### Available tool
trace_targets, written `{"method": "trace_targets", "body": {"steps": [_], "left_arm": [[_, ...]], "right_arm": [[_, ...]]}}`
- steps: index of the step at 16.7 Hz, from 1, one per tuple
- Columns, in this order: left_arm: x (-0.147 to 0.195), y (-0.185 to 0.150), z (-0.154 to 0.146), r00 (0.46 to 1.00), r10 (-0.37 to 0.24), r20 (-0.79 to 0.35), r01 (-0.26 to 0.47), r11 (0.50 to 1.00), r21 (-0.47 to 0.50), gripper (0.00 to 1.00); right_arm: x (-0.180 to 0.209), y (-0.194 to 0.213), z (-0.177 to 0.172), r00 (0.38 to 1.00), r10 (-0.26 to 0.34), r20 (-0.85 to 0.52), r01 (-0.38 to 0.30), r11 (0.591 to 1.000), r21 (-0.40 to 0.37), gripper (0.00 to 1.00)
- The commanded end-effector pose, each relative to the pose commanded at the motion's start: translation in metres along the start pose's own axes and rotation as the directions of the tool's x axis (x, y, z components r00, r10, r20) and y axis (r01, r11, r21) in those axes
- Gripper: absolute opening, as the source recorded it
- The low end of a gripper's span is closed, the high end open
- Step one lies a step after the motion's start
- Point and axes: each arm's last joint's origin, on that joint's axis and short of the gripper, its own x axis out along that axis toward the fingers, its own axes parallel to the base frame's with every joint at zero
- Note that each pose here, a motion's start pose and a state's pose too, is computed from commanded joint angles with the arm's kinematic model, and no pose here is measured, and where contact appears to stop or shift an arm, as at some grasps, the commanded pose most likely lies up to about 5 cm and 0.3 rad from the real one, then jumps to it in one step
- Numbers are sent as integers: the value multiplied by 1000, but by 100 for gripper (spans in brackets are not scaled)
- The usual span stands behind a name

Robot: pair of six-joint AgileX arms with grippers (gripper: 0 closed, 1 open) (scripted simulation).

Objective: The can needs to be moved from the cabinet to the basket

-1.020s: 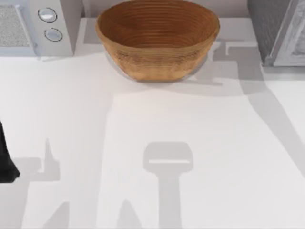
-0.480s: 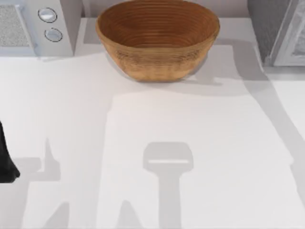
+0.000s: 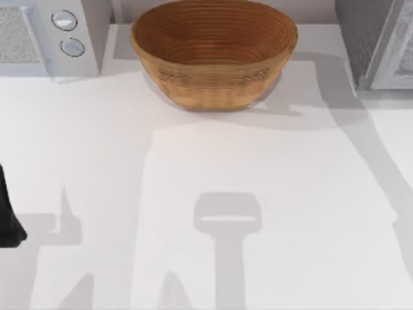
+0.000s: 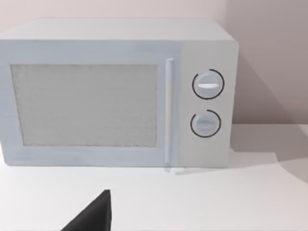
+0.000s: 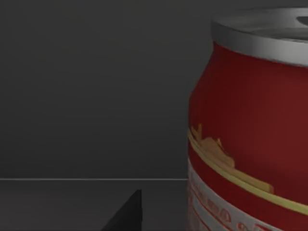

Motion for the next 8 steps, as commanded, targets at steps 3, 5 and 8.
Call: {"method": "trace_targets", "body": {"steps": [3, 5, 8], "left_arm": [[0, 0, 0, 1000, 0, 0, 0, 1000, 0, 100], [0, 0, 0, 1000, 0, 0, 0, 1000, 0, 100], [0, 0, 0, 1000, 0, 0, 0, 1000, 0, 100]], "right_arm": [[0, 0, 0, 1000, 0, 0, 0, 1000, 0, 40], [0, 0, 0, 1000, 0, 0, 0, 1000, 0, 25], [0, 0, 0, 1000, 0, 0, 0, 1000, 0, 2]]}}
